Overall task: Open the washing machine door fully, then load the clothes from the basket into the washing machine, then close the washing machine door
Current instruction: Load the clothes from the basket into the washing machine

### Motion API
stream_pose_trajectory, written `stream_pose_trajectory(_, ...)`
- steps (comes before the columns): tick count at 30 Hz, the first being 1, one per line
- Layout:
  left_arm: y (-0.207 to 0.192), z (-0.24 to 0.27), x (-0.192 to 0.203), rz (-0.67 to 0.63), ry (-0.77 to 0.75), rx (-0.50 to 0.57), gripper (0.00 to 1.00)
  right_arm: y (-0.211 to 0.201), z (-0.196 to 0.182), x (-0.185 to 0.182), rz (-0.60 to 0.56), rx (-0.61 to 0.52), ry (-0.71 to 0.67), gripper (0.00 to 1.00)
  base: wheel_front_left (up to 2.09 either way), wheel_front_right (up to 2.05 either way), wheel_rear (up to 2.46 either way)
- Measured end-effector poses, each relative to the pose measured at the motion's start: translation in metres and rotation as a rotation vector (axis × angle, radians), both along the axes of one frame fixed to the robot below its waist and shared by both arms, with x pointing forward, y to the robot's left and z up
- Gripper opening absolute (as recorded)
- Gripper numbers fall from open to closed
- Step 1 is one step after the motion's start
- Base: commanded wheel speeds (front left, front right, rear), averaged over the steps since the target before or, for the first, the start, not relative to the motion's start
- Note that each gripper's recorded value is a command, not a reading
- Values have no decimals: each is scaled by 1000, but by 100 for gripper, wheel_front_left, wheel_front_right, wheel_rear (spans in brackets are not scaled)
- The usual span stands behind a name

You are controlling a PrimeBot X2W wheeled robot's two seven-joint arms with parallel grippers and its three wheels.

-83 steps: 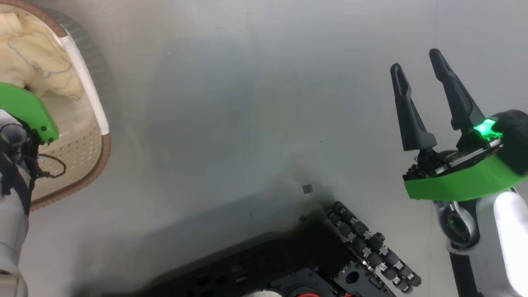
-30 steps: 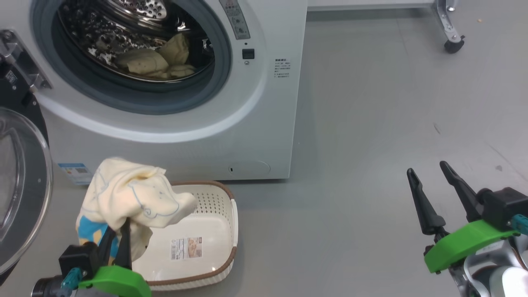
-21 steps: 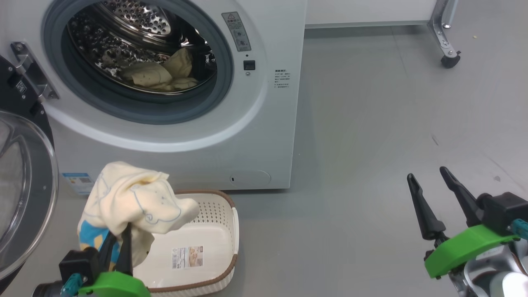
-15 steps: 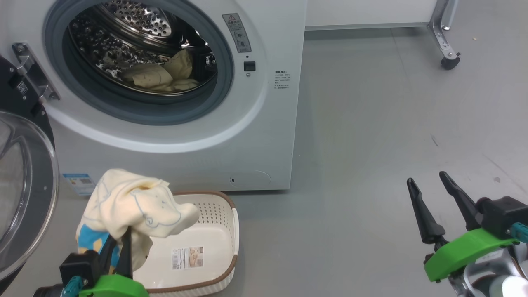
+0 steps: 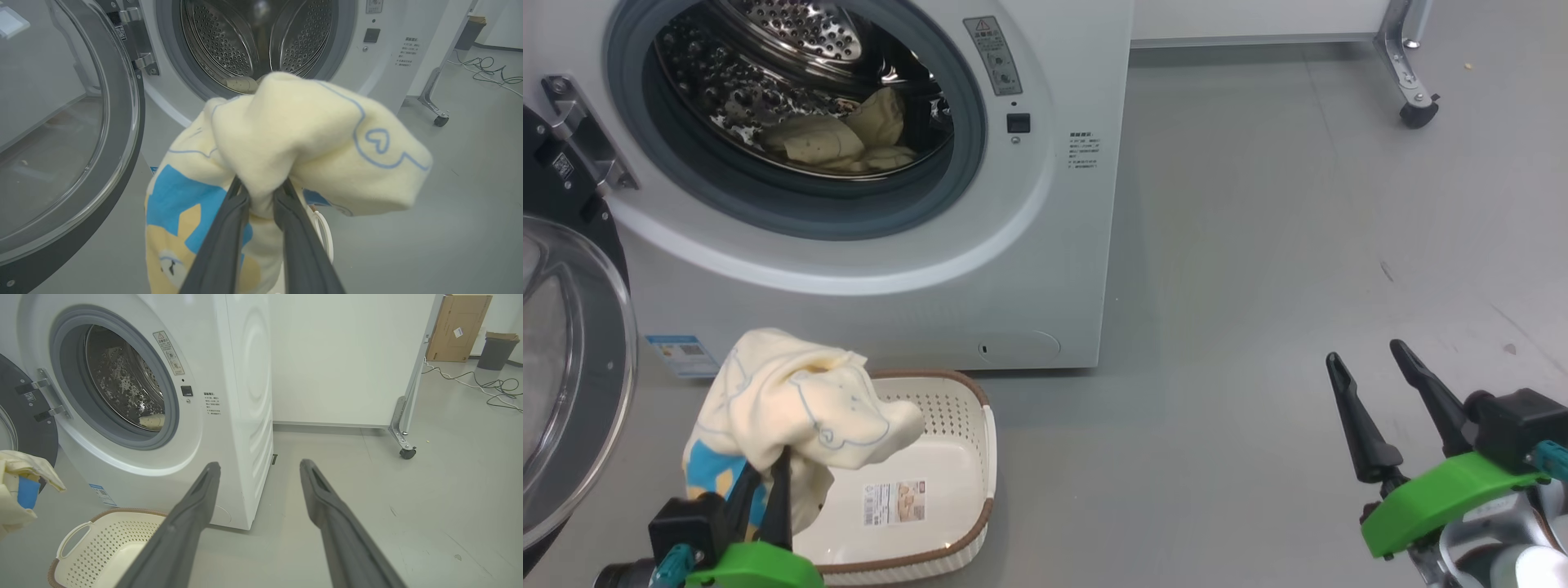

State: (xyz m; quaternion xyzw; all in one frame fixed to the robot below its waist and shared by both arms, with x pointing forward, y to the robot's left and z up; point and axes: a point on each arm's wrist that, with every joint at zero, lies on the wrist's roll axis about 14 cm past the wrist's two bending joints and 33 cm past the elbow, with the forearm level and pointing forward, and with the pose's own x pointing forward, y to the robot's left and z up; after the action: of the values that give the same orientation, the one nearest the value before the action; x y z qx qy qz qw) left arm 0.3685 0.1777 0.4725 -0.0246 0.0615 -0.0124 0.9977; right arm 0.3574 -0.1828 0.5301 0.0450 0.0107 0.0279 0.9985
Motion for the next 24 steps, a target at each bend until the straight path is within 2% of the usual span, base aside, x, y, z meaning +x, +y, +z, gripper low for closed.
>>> stream_pose_trajectory(11,-4,2,15,-15,-7,3,0,2,-6,5,7,1,17,100,0,0,0)
stream_pose_trajectory(16,-9,0,34,-34,8,-9,0,3,-14,8,8,2,42,100,0,0,0)
stream_pose_trajectory(24,-18,-25,81,-78,129,-44,0,4,-21,30,9,3,48,100,0,0,0)
